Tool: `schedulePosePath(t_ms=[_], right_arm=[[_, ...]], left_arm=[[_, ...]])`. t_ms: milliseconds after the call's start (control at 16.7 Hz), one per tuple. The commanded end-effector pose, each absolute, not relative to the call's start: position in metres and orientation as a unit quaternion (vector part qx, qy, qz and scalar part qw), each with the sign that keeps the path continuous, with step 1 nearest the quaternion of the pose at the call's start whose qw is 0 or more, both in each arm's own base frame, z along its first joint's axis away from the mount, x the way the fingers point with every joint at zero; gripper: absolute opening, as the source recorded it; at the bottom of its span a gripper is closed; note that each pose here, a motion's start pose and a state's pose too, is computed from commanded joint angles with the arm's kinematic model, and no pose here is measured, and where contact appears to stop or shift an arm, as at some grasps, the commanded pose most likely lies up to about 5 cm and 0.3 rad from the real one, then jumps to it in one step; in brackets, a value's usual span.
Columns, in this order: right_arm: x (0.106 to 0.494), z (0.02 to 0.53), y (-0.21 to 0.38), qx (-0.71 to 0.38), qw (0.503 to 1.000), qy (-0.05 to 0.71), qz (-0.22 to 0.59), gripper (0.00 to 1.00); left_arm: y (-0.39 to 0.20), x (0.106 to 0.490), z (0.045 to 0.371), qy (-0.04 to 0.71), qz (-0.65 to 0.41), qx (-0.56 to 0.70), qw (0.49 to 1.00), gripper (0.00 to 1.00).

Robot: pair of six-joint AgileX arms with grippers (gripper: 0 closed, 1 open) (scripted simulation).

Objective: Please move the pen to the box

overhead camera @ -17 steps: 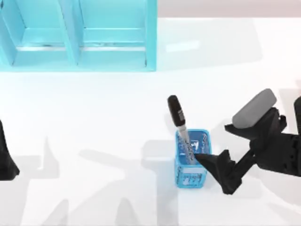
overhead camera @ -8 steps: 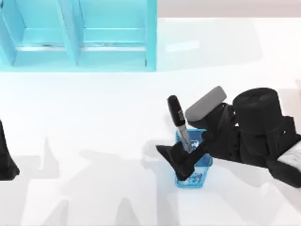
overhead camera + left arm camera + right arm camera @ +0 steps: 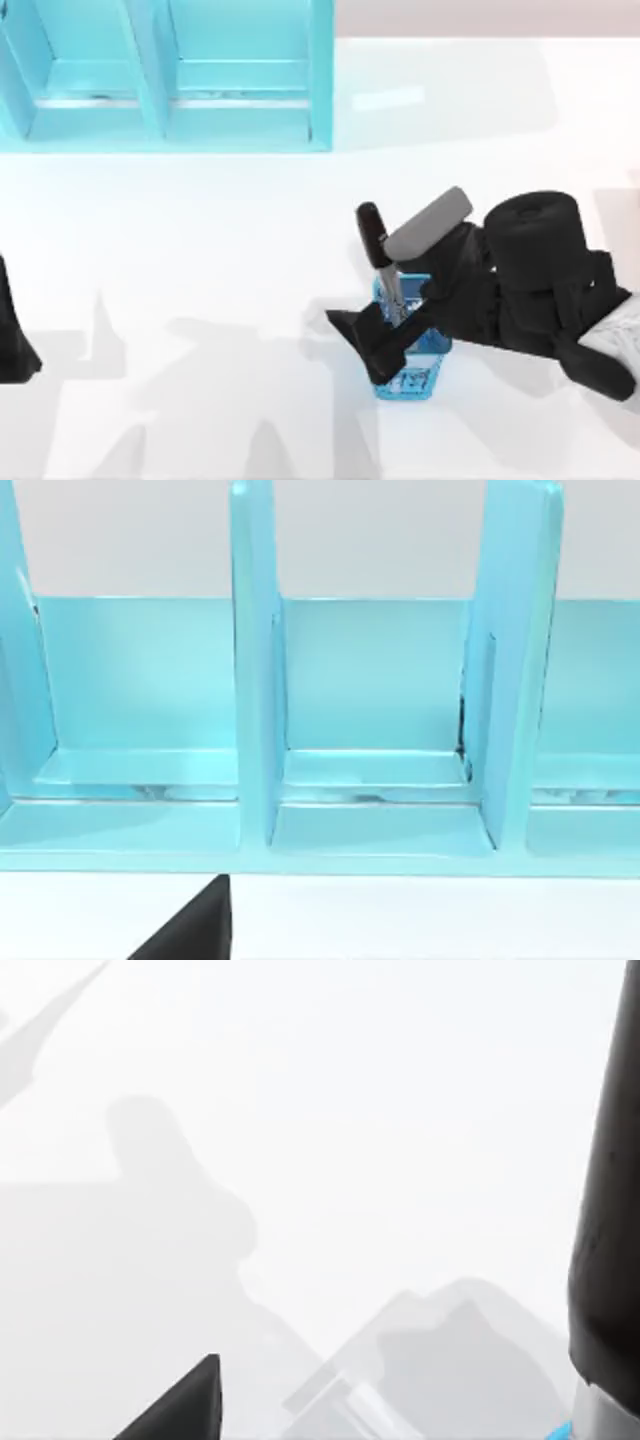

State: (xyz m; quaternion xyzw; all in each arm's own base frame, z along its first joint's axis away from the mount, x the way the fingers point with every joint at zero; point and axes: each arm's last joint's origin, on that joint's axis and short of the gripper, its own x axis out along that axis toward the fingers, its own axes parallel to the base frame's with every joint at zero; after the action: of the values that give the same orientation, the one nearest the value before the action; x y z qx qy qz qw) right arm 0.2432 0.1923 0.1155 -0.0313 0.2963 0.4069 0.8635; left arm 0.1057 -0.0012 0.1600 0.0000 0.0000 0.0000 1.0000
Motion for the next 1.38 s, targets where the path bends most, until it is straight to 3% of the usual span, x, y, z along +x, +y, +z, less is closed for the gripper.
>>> schedulePosePath(t_ms=[660, 1380], right_arm=[[0.2432, 0.1155, 0.1923, -0.031, 0.863, 0.296, 0.407, 0.02], [0.2478, 0.1221, 0.1886, -0.03, 0.863, 0.296, 0.409, 0.0]], left_arm=[[-0.0012, 0.1057, 0.16, 0.0, 0.0, 0.0, 1.0, 1.0], [-0.0012, 0.1057, 0.16, 0.0, 0.0, 0.0, 1.0, 1.0]])
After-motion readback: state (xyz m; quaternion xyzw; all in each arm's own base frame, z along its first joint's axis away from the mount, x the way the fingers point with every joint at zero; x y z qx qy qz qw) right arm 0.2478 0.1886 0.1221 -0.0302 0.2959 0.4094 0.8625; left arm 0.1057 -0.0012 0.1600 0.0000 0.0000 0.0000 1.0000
